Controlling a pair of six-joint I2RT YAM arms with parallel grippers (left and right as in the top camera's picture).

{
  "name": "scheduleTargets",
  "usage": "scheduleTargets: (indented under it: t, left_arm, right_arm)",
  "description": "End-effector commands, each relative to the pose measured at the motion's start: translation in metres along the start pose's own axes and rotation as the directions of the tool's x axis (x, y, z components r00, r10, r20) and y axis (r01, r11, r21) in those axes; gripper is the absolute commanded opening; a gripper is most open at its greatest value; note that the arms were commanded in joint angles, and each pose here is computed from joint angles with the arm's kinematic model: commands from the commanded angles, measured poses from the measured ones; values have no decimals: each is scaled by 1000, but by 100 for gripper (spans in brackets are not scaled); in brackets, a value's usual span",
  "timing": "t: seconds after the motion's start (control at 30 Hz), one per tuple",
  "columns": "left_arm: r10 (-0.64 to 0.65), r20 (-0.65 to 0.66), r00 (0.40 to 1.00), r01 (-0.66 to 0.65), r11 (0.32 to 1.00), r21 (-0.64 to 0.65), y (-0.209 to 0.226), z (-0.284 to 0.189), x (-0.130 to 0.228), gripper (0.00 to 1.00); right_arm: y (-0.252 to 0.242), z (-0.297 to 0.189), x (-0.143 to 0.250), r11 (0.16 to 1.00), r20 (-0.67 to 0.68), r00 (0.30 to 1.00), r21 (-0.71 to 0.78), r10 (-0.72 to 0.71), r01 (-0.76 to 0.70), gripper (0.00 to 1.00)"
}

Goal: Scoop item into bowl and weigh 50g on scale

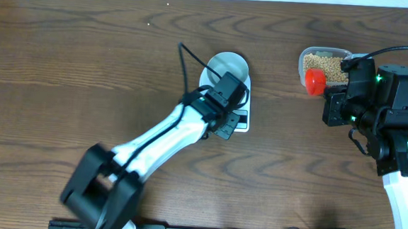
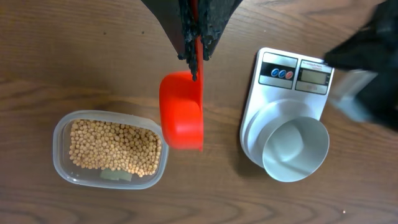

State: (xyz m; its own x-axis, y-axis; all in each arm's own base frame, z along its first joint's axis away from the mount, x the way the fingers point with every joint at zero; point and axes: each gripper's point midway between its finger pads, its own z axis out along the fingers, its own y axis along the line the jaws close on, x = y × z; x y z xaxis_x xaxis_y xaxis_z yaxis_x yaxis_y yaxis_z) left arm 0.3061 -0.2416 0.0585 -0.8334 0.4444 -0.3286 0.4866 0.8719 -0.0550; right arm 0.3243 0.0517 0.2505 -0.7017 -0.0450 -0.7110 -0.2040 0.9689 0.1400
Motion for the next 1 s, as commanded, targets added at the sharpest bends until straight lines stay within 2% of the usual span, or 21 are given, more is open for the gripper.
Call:
scheduleTargets:
  t: [0.0, 0.2, 0.97]
  left_arm:
    - [-12, -12, 1000, 12, 1000, -6, 2, 21, -2, 7]
    - [-11, 73, 997, 19, 994, -107, 18, 27, -22, 8]
    - [-7, 42, 999, 10, 997, -83, 14, 49, -17, 7]
  right_arm:
    - [0, -6, -11, 1000, 35, 999, -3, -13, 13, 1]
    - [0, -6, -10, 1000, 33, 999, -4, -12, 13, 1]
    - [0, -6, -10, 1000, 32, 999, -4, -13, 13, 1]
